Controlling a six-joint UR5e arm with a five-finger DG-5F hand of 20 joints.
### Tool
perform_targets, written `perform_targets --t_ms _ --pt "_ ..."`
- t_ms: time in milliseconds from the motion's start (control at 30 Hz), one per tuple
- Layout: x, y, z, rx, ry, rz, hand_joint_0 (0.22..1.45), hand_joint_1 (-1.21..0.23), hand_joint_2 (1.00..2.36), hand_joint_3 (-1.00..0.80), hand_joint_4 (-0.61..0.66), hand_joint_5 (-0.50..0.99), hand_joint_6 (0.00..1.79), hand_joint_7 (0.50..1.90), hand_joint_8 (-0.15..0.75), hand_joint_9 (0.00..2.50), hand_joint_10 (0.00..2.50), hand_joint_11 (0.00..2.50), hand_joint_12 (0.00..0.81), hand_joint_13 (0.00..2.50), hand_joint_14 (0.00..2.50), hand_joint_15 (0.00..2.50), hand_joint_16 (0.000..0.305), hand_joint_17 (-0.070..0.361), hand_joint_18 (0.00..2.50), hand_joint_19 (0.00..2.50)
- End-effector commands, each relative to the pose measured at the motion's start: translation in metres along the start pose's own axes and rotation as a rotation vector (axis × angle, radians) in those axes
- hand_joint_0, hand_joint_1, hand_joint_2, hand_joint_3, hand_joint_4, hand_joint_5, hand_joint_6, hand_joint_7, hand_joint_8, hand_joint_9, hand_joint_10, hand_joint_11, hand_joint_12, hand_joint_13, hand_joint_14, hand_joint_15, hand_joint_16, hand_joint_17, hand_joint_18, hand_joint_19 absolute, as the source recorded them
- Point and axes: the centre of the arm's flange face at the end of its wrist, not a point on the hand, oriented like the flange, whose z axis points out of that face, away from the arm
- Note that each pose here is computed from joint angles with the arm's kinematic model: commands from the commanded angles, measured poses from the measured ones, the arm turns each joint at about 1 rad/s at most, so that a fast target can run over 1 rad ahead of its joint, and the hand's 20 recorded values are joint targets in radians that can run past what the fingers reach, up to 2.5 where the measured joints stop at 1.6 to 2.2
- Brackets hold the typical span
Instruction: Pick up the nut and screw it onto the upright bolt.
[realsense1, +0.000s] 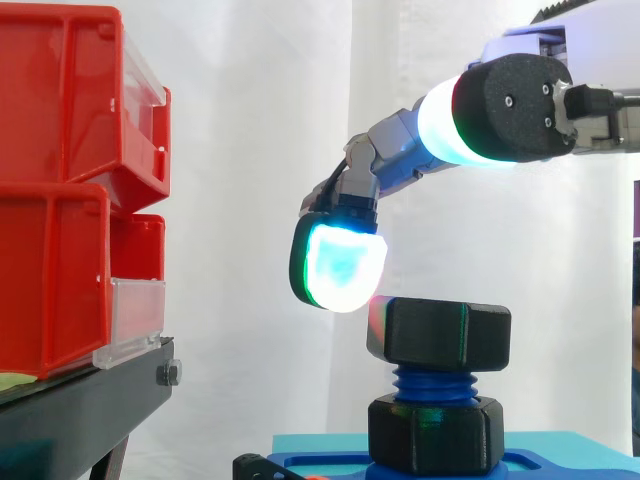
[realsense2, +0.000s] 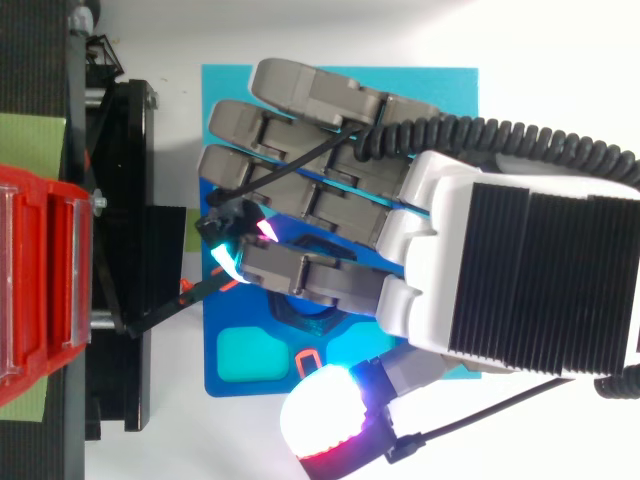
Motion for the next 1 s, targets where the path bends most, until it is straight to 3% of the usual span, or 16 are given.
perform_targets --t_ms 0,700,967 --pt "0.0012 0.0002 -0.0008 0.0 0.009 -0.002 0.51 0.03 1.0 -0.5 0.23 -0.12 0.5 0.94 0.236 0.38 0.0 0.0 0.356 0.18 0.0 0.0 0.043 0.097 0.0 0.0" --pt "0.0031 -0.0037 -0.0038 0.002 0.035 -0.008 0.53 -0.06 1.0 -0.5 0.21 -0.04 0.5 1.37 0.253 0.61 0.0 0.0 0.324 0.4 0.0 0.0 0.039 0.087 0.05 0.0" --pt "0.0066 -0.0073 -0.0074 0.001 0.069 -0.015 0.54 -0.08 1.0 -0.5 0.19 -0.01 0.5 1.46 0.255 0.72 0.0 0.0 0.305 0.48 0.0 0.0 0.037 0.083 0.15 0.0"
